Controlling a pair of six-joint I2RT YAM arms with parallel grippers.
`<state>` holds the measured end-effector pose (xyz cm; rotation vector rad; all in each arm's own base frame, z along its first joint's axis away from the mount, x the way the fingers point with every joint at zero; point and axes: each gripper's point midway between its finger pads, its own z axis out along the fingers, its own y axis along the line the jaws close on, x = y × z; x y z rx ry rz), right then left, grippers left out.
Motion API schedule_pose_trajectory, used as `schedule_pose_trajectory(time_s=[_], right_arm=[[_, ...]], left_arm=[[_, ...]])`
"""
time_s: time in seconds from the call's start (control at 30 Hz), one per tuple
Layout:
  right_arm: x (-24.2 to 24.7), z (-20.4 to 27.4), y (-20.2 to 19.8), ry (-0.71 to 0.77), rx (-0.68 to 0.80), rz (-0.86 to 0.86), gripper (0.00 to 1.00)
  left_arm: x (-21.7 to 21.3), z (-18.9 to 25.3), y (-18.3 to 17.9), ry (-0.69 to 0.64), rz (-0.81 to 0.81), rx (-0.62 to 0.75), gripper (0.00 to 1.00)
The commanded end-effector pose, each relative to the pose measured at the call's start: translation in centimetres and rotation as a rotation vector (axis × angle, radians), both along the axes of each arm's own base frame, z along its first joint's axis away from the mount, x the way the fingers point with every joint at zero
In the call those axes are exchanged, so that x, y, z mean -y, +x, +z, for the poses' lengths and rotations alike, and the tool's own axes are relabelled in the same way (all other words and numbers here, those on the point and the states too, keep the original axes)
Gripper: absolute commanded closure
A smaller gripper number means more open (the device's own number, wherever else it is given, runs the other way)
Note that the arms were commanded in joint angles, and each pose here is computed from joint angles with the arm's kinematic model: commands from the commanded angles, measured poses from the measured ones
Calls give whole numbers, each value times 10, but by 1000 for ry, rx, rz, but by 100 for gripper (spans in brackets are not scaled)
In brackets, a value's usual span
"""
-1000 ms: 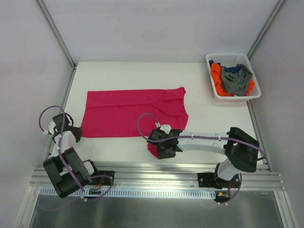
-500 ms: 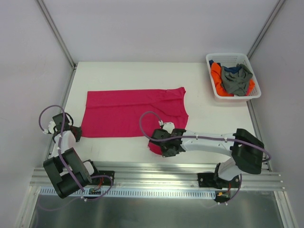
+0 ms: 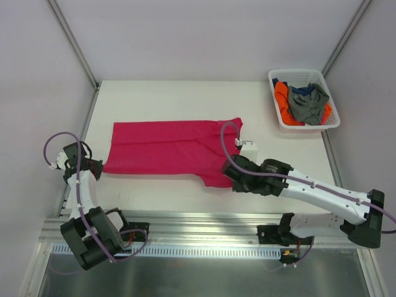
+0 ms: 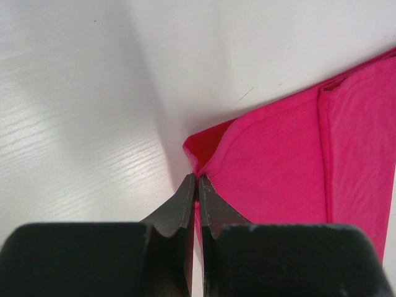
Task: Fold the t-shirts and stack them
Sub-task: Fold the tshirt
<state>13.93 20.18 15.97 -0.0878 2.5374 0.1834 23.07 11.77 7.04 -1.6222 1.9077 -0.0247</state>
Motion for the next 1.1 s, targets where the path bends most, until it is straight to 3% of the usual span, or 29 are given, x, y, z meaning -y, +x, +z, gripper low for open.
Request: schedule_pose_trajectory(time_s=[0.0, 0.27, 0.57, 1.07], right_arm=[[28, 11, 3, -73, 36, -38, 99], [26, 22, 46, -88, 74, 20, 99], [-11, 33, 110, -96, 113, 158, 99], [-46, 33, 207, -39, 124, 259, 99]], left_arm=[[4, 7, -8, -1, 9, -15, 100], [-12, 22, -3, 69, 6, -28, 100], [-32, 31, 8, 147, 5, -78, 100], [-47, 33, 58, 249, -18, -161, 100]])
